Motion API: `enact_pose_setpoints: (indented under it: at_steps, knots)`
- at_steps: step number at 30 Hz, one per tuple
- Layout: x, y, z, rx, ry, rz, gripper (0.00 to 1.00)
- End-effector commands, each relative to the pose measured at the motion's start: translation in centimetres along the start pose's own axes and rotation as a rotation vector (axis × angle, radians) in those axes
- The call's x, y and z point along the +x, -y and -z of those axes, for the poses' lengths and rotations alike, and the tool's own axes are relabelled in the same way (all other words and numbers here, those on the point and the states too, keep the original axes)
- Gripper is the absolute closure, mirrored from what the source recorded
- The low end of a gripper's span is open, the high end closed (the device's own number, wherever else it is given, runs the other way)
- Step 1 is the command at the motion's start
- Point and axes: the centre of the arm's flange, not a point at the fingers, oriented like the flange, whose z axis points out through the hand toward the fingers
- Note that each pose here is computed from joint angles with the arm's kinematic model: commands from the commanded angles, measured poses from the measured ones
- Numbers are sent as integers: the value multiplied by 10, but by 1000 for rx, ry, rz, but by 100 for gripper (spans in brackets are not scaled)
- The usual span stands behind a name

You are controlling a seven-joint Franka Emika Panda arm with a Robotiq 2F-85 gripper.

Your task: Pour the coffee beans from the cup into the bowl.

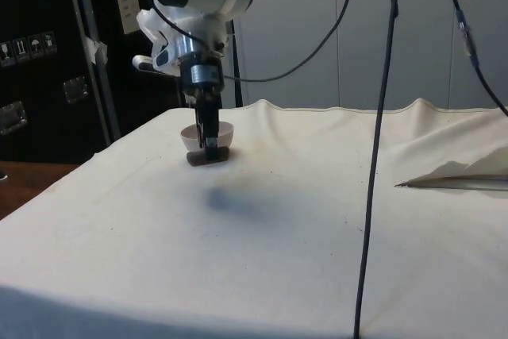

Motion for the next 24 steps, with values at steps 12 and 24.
enact_pose_setpoints:
  at_steps: [12,24]
  knots:
    - [-8,6,-3,-95,25,36,100]
    - [-11,11,-9,-162,70,64,100]
